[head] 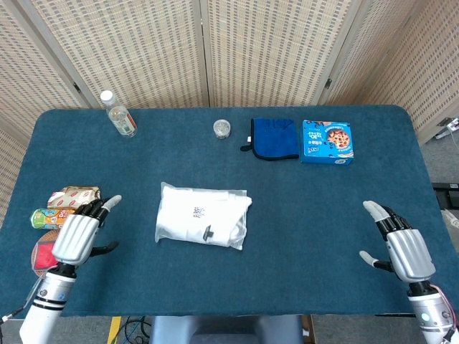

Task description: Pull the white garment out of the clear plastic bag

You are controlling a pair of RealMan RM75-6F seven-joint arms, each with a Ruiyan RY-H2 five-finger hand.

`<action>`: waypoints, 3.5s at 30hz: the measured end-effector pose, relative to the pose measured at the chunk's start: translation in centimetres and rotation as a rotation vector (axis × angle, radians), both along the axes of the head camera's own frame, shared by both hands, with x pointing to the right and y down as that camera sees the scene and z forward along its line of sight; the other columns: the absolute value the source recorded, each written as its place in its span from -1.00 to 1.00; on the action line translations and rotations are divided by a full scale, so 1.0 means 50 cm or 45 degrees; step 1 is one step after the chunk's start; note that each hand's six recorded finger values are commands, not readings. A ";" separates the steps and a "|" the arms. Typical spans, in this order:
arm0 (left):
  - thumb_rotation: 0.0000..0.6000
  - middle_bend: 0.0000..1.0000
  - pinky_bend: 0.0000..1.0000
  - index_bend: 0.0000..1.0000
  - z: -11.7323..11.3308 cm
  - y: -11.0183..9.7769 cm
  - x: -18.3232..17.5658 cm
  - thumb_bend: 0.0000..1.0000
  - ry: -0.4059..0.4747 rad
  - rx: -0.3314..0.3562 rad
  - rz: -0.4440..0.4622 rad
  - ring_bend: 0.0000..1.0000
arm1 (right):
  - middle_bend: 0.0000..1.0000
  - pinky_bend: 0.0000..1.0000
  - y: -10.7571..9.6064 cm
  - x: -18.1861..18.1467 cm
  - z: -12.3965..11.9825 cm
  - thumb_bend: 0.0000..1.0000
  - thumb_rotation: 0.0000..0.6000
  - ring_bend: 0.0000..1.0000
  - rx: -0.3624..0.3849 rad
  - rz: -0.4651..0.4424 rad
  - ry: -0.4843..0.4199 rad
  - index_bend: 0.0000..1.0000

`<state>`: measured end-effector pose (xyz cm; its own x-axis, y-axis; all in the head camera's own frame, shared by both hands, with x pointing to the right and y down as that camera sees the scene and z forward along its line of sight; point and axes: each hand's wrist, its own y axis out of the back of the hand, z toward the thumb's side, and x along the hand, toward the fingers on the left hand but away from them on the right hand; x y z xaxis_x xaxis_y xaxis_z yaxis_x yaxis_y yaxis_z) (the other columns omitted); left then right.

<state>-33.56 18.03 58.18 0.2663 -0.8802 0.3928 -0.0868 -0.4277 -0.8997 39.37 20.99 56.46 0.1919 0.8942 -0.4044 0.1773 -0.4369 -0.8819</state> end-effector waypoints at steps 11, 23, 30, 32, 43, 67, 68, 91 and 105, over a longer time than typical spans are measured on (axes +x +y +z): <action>1.00 -1.00 -0.58 -1.00 0.004 -0.044 0.103 -1.00 0.055 -0.049 0.145 -0.99 | -0.75 -0.43 0.003 -0.001 0.001 -0.90 1.00 -0.76 0.002 0.001 0.005 -0.84; 1.00 -1.00 -0.65 -1.00 0.038 -0.090 0.231 -1.00 0.047 -0.124 0.293 -1.00 | -0.75 -0.43 0.004 0.022 -0.019 -0.90 1.00 -0.76 0.021 0.025 0.014 -0.84; 1.00 -1.00 -0.66 -1.00 0.082 -0.098 0.281 -1.00 0.024 -0.199 0.336 -1.00 | -0.75 -0.43 0.005 0.026 -0.020 -0.90 1.00 -0.76 0.011 0.027 0.025 -0.84; 1.00 -1.00 -0.66 -1.00 0.095 -0.100 0.287 -1.00 0.013 -0.215 0.336 -1.00 | -0.75 -0.43 0.005 0.024 -0.020 -0.90 1.00 -0.76 0.009 0.025 0.025 -0.84; 1.00 -1.00 -0.78 -1.00 0.165 -0.095 0.289 -1.00 -0.103 -0.341 0.362 -1.00 | -0.75 -0.43 0.008 0.014 -0.009 -0.90 1.00 -0.76 -0.011 0.019 0.027 -0.84; 1.00 -1.00 -0.98 -1.00 0.226 -0.116 0.327 -1.00 -0.289 -0.467 0.415 -1.00 | -0.75 -0.43 0.011 0.005 0.018 -0.90 1.00 -0.76 -0.055 0.019 0.014 -0.84; 1.00 -1.00 -0.98 -1.00 0.229 -0.116 0.328 -1.00 -0.296 -0.471 0.417 -1.00 | -0.75 -0.43 0.011 0.005 0.019 -0.90 1.00 -0.76 -0.057 0.019 0.013 -0.84; 1.00 -0.25 -0.03 -0.44 0.247 -0.109 0.348 -1.00 -0.289 -0.419 0.452 -0.32 | -0.75 -0.43 0.012 -0.002 0.036 -0.90 1.00 -0.76 -0.085 0.014 0.011 -0.84; 1.00 0.18 0.20 -0.03 0.203 -0.112 0.352 -0.49 -0.170 -0.202 0.446 0.00 | -0.72 -0.43 0.007 -0.005 0.040 -0.90 1.00 -0.76 -0.083 0.018 -0.007 -0.84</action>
